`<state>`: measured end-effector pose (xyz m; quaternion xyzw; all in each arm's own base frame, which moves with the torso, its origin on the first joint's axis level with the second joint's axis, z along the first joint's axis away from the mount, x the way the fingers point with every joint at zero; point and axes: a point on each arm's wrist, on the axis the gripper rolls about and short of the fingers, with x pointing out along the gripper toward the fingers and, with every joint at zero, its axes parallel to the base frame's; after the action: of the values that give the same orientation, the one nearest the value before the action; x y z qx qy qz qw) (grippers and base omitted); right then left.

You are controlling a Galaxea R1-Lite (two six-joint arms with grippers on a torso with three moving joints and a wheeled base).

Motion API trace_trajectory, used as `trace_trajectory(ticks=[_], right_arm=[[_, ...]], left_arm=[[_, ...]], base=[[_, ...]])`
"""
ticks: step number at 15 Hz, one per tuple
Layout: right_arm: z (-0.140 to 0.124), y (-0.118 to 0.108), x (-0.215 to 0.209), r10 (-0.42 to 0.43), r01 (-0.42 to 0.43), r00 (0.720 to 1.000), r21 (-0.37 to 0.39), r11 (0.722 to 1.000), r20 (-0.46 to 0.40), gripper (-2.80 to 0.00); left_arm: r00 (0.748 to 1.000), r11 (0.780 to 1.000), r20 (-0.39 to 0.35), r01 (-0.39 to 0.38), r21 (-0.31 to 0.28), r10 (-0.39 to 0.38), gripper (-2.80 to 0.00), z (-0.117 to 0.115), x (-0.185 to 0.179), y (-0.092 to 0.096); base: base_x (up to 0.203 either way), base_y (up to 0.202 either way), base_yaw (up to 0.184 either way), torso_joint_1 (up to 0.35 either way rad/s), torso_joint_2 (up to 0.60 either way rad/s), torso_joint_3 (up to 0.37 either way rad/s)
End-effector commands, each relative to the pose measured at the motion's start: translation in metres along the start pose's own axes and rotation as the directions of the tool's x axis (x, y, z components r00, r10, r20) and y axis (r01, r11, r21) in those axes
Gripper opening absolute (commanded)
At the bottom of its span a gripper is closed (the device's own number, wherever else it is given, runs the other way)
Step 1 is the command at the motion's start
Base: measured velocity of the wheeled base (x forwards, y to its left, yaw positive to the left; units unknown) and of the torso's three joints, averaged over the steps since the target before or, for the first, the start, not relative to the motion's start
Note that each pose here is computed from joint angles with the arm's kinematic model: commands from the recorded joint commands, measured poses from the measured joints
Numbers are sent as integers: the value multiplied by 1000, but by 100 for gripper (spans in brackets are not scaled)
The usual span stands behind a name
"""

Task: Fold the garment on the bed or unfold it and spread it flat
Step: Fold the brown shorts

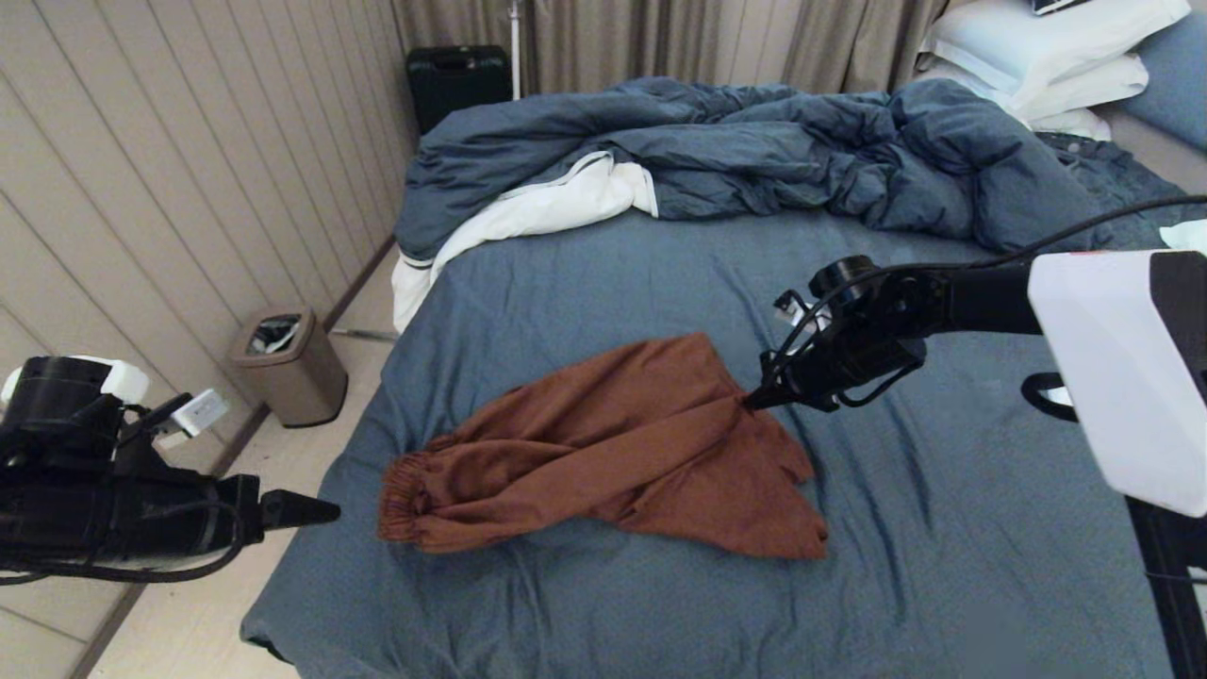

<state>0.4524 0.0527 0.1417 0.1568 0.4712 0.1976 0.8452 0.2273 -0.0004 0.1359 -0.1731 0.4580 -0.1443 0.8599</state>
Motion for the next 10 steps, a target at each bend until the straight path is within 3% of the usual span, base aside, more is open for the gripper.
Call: trace_trajectory(ticks=[1, 2, 6, 10], right_arm=[[1, -2, -5, -4, 4, 1000, 9, 1000, 4, -280], [1, -3, -6, -6, 6, 1000, 10, 1000, 6, -280], [1, -4, -5, -5, 5, 1000, 9, 1000, 8, -280], [2, -1, -5, 0, 0, 1000, -2, 1000, 11, -280]], left_arm=[[998, 999, -33, 44, 4, -44, 0, -9, -10, -22], [997, 998, -51, 63, -9, -64, 0, -10, -10, -31], [976, 989, -170, 146, 37, -137, 0, -11, 7, -69], [957, 986, -249, 161, 41, -146, 0, 2, 41, -92]], base=[[0, 0, 0, 0, 0, 0], [0, 0, 0, 0, 0, 0], [0, 0, 0, 0, 0, 0], [0, 0, 0, 0, 0, 0]])
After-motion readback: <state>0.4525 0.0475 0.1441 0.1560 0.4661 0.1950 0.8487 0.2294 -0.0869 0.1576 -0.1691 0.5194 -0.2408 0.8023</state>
